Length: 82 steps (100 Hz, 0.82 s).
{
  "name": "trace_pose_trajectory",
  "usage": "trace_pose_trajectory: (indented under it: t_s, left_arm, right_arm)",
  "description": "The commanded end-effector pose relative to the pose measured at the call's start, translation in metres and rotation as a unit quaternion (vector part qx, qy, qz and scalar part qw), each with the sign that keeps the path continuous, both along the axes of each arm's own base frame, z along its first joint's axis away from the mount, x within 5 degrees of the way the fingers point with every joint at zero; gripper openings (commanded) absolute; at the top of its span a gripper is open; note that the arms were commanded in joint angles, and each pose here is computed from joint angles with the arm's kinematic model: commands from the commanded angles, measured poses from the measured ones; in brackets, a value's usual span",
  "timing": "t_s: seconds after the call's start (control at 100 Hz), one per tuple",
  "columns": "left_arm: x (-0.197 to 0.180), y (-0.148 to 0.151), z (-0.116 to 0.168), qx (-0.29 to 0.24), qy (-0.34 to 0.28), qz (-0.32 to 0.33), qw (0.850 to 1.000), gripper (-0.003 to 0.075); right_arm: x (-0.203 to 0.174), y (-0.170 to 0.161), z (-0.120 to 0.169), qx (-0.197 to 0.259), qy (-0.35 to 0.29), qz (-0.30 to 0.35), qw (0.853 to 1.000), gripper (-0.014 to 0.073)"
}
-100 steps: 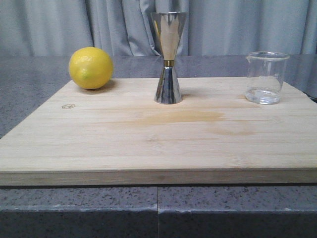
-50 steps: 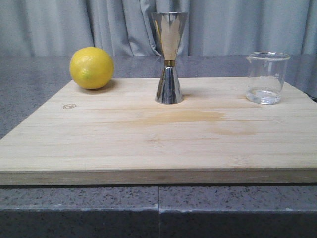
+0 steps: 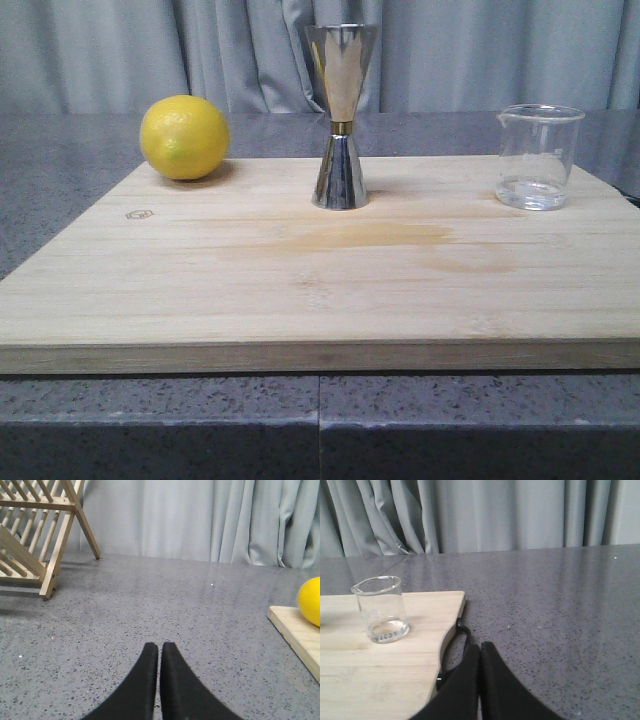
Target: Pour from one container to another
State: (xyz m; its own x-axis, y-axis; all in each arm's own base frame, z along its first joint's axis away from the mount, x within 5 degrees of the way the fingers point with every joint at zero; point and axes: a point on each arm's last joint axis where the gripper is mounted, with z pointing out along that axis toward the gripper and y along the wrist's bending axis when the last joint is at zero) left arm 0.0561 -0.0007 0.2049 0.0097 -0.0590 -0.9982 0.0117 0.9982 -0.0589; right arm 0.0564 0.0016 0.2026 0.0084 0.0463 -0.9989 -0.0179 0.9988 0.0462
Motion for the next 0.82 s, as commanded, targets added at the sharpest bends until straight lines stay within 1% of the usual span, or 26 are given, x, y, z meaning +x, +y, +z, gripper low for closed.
trace_pose_trajectory:
  t_s: [0.0, 0.1, 0.16, 0.17, 0.27, 0.4, 0.81]
  left_arm:
    - [-0.0007, 0.0002, -0.0009, -0.002, -0.036, 0.001, 0.999, -0.0019]
    - [-0.0007, 0.0002, -0.0009, -0.002, -0.036, 0.001, 0.999, -0.0019]
    - [-0.0007, 0.0002, -0.0009, -0.002, -0.036, 0.001, 0.999, -0.0019]
    - [-0.0007, 0.0002, -0.0009, -0.002, -0.036, 0.001, 0.999, -0.0019]
    - [-0.0007, 0.0002, -0.0009, -0.002, -0.036, 0.001, 0.999, -0.0019]
    - [-0.0007, 0.0002, -0.0009, -0.002, -0.036, 0.001, 0.999, -0.0019]
    - [-0.0007, 0.0002, -0.0009, -0.002, -0.036, 0.001, 0.999, -0.0019]
  right_arm:
    - [-0.0016, -0.0016, 0.0055, -0.014, -0.046, -0.010, 0.999, -0.0071]
    - [-0.0016, -0.0017, 0.0055, -0.021, -0.046, -0.011, 0.999, -0.0071]
    - [-0.0017, -0.0017, 0.0065, -0.013, -0.051, -0.011, 0.999, -0.0071]
    - [-0.0018, -0.0017, 0.0067, -0.021, -0.053, -0.011, 0.998, -0.0071]
    - [-0.0019, -0.0014, 0.0080, -0.032, -0.060, -0.010, 0.998, -0.0071]
    - [-0.0023, -0.0012, 0.0107, -0.029, -0.075, -0.009, 0.997, -0.0071]
    - [-0.0022, -0.0013, 0.0097, -0.029, -0.069, -0.010, 0.997, -0.0071]
